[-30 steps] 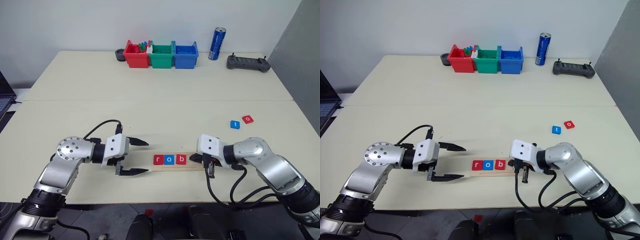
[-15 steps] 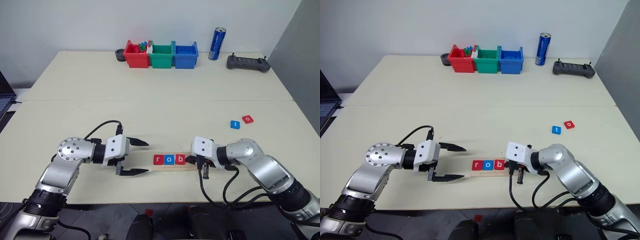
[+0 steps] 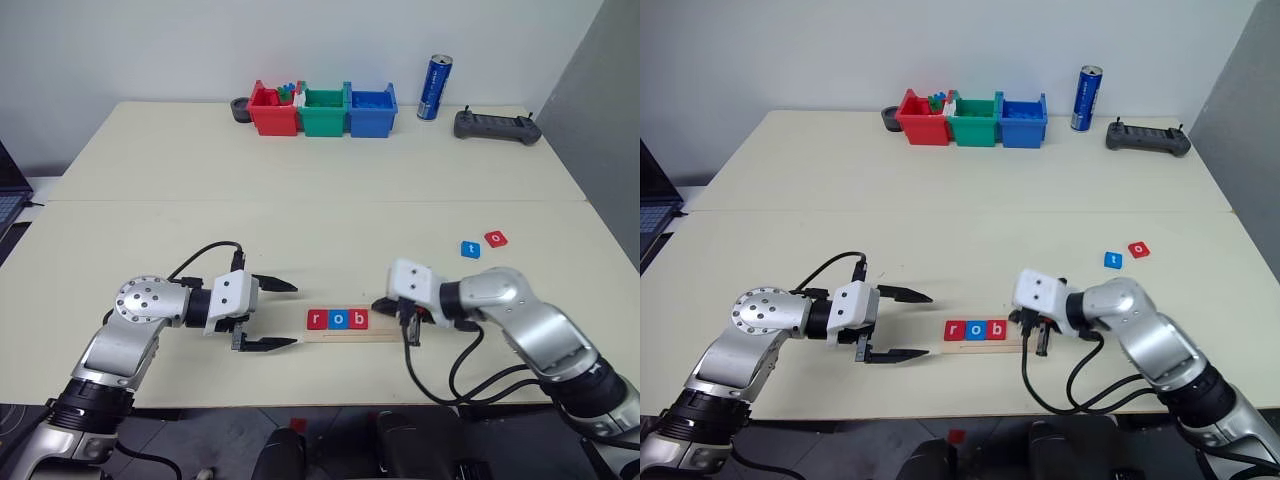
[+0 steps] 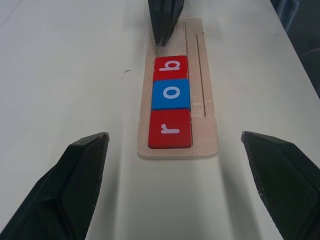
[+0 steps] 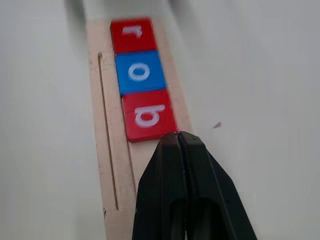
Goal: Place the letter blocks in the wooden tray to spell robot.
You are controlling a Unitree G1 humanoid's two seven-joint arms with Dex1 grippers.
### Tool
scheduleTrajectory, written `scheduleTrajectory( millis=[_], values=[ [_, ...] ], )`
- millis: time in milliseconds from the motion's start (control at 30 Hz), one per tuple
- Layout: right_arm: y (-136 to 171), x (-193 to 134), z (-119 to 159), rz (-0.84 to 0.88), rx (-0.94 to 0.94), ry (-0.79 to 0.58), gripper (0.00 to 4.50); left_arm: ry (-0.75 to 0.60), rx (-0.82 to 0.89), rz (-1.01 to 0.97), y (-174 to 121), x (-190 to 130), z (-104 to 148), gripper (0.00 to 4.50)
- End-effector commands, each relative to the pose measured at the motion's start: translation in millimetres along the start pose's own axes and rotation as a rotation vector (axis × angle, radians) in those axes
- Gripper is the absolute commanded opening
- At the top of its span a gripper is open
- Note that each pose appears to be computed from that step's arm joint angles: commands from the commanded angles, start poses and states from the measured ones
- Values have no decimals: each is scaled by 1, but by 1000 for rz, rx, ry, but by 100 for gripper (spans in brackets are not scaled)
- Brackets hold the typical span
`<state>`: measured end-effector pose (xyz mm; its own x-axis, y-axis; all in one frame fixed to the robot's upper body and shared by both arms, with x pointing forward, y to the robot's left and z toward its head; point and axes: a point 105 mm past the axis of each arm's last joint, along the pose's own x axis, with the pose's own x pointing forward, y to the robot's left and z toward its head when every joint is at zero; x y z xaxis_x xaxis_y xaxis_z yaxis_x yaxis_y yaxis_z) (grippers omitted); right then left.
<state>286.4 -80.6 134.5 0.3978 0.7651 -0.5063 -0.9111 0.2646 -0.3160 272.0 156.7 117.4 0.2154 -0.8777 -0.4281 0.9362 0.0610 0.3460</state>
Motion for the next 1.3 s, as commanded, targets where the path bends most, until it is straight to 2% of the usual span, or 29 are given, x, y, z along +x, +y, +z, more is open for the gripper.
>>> scheduleTrajectory(
  millis=[33,133,367,400,667,800,1000,1100,1300],
  values=[
    [-20,-25,4,-184,76,-72,88,-25,9,33,3,-4,5,450],
    [-31,-39,-12,-340,189,-82,190,-28,9,36,3,-4,6,450],
    [-70,-69,-57,-860,476,-80,433,-18,17,42,6,-6,4,450],
    [-73,-71,-60,-900,491,-78,447,-17,19,41,6,-6,4,450],
    [-113,-99,-78,-1179,502,-76,447,-25,30,37,10,-3,4,450],
    [-135,-103,-87,-1173,508,-68,447,-28,35,34,9,-2,4,450],
    [-164,-119,-125,-1148,582,32,447,-33,42,32,9,-2,6,450],
    [-165,-113,-142,-1062,623,76,447,-40,40,29,8,-2,8,450],
    [-162,-99,-154,-945,637,115,447,-39,38,27,8,-2,9,450]
  ],
)
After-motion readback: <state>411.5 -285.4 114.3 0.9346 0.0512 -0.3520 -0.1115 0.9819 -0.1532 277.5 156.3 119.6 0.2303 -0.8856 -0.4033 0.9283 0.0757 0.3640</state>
